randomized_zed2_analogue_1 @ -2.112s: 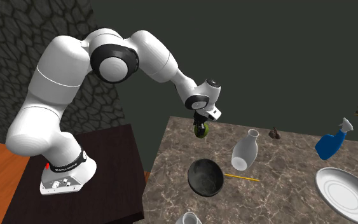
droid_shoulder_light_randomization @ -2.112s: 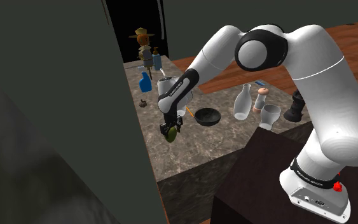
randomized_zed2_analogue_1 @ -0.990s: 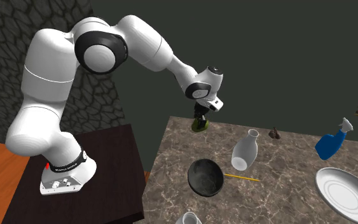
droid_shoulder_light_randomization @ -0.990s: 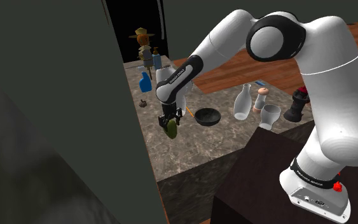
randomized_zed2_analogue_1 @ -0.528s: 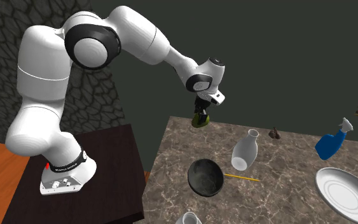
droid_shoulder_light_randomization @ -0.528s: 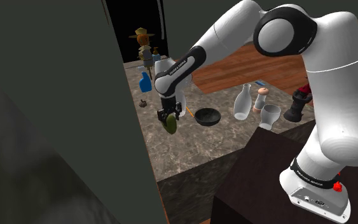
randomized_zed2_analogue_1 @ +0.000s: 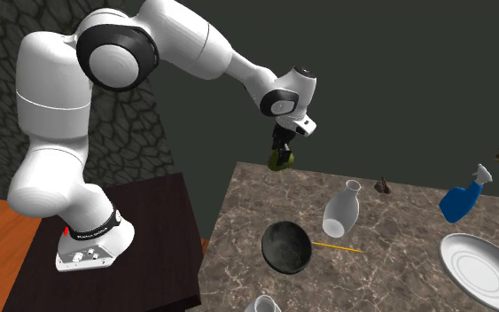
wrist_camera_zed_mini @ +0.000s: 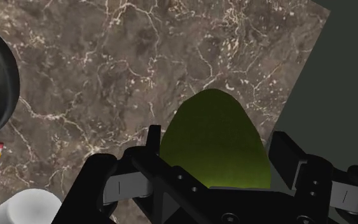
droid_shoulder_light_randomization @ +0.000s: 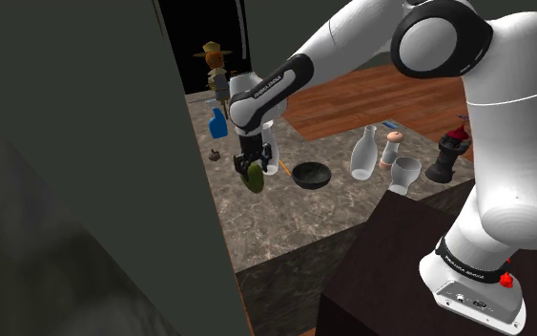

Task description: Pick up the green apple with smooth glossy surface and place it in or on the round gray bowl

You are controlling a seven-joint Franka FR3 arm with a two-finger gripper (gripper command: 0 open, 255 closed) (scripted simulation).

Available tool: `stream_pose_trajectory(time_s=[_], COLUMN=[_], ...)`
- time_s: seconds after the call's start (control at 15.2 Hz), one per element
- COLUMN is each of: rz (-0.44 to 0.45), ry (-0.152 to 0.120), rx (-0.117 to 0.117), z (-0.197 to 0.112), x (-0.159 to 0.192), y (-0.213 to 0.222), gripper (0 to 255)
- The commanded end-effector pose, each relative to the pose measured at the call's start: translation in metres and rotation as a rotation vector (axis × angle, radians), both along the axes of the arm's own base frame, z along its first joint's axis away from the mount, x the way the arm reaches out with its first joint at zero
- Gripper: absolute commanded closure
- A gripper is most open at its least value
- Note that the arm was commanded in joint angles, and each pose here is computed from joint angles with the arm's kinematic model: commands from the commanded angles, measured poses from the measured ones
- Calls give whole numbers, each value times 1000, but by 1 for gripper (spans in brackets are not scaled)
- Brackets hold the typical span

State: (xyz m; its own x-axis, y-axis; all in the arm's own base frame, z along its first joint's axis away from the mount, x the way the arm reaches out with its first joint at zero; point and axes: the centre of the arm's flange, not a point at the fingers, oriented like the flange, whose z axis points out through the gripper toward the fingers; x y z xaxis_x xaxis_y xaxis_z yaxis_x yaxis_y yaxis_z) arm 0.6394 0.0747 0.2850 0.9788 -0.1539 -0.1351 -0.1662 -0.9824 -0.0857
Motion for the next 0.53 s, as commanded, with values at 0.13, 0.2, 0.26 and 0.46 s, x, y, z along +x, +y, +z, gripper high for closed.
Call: stream_pose_trajectory(time_s=[0.13,0.2,0.26,0.46], rz=[0,0,0,0], ry=[0,0,0,0], rx=[0,0,0,0], z=[12,13,14,17], x=[-10,-14,-18,-31], y=[-25,-37,-50,-87], gripper=[255,255,255,255])
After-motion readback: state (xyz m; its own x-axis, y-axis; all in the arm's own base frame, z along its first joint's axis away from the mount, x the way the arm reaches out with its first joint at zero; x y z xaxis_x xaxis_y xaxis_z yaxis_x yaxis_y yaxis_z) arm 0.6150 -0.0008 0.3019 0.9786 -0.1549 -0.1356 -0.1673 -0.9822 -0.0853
